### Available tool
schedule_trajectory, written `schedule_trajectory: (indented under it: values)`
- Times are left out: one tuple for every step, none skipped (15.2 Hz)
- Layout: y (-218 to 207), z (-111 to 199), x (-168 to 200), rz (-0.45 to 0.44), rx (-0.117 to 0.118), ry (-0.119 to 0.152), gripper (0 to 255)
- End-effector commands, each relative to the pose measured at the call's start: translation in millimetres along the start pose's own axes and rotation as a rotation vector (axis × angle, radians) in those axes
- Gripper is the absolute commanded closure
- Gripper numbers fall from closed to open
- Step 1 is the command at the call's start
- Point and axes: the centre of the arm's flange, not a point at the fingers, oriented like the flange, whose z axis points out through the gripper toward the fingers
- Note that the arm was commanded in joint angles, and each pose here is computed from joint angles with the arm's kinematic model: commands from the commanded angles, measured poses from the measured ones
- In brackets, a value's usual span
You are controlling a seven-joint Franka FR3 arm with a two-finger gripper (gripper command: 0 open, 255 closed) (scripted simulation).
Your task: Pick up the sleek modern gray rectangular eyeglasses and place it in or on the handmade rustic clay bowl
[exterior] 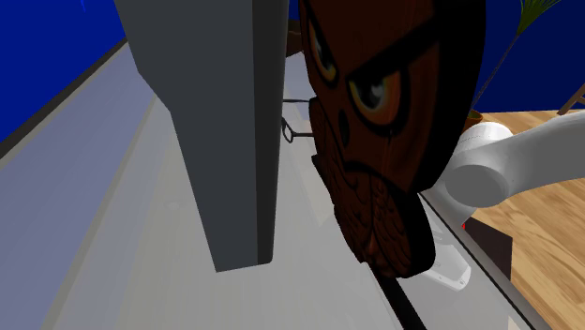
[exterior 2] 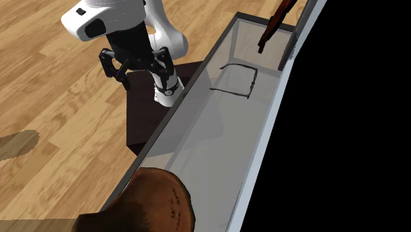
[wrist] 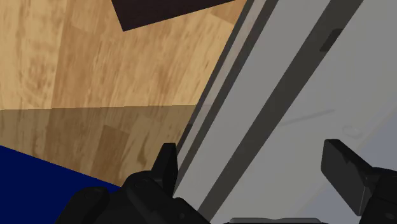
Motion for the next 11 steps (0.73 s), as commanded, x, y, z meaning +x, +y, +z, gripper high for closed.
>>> schedule_trajectory:
  values:
    - [0, 0, 0, 0.0, 0.0, 0.0, 0]
    - [-13, 1, -4, 0.003, -0.002, -0.002, 0]
    - [-25, 2, -9, 0.007, -0.004, -0.004, 0]
    - [-38, 2, -13, 0.01, -0.006, -0.006, 0]
    - [-50, 3, -18, 0.014, -0.008, -0.008, 0]
    - [-63, 4, -22, 0.017, -0.01, -0.01, 0]
    - [-76, 5, -26, 0.02, -0.011, -0.012, 0]
    - [-88, 6, -30, 0.024, -0.013, -0.014, 0]
    - [-101, 7, -35, 0.027, -0.015, -0.016, 0]
    - [-114, 8, -39, 0.031, -0.017, -0.018, 0]
    - [-126, 9, -43, 0.034, -0.019, -0.02, 0]
